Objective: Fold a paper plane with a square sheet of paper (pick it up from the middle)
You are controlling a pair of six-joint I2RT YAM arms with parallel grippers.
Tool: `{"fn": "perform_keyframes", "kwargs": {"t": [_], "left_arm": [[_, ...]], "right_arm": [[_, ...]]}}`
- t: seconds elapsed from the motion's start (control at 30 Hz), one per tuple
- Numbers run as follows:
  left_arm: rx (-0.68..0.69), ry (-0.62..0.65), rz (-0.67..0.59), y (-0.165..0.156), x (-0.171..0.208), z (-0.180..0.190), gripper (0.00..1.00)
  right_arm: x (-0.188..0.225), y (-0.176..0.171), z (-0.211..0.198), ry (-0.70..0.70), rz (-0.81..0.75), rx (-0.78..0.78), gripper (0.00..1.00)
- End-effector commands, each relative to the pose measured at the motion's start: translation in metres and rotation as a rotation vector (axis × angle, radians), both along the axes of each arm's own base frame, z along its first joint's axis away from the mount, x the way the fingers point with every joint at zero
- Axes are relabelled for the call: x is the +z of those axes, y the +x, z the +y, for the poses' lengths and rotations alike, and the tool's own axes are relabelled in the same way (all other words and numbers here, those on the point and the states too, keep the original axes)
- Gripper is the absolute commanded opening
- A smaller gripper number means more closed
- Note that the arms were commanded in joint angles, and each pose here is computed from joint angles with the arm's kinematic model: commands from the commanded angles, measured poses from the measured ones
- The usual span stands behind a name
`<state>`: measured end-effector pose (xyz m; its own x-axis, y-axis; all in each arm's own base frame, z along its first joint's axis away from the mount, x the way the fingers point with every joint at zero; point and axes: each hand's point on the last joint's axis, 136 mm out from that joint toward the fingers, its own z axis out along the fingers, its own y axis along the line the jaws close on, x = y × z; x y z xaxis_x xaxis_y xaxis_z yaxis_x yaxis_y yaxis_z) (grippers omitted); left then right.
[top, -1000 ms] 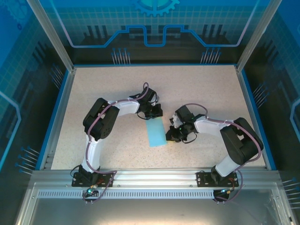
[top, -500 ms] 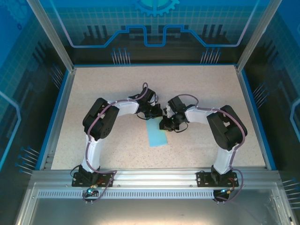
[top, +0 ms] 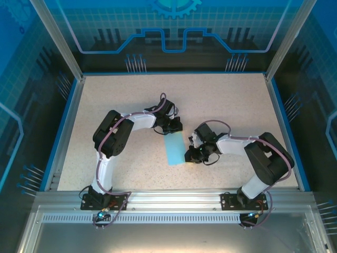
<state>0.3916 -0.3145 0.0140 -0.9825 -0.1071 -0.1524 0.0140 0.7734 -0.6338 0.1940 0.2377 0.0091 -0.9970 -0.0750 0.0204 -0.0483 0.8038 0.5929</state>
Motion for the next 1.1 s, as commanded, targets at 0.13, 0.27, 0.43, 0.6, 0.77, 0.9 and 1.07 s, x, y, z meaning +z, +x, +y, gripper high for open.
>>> {"fn": "perform_keyframes", "kwargs": {"t": [0.13,0.27,0.43,0.6,0.77,0.9,1.07], "left_arm": [[0.054,0.074,-0.069,0.015,0.003,0.018,0.09],[0.071,0.003,-0.184,0.027,0.07,0.013,0.26],[0.178,0.035,-0.298,0.027,0.138,0.041,0.52],[0.3,0.124,-0.339,0.007,0.154,0.09,0.7],[0.403,0.181,-0.316,-0.025,0.141,0.133,0.87],[0.454,0.195,-0.274,-0.048,0.123,0.157,0.98],[0.495,0.21,-0.226,-0.07,0.104,0.179,0.99]], "right_arm": [[0.02,-0.023,-0.015,-0.069,0.01,0.015,0.11],[0.063,0.011,-0.017,-0.068,-0.207,-0.032,0.21],[0.089,0.049,-0.026,-0.144,-0.399,-0.063,0.43],[0.093,0.083,-0.018,-0.246,-0.505,-0.012,0.58],[0.074,0.098,0.014,-0.319,-0.522,0.115,0.58],[0.052,0.111,0.041,-0.375,-0.511,0.207,0.54],[0.03,0.131,0.057,-0.427,-0.504,0.226,0.53]]}}
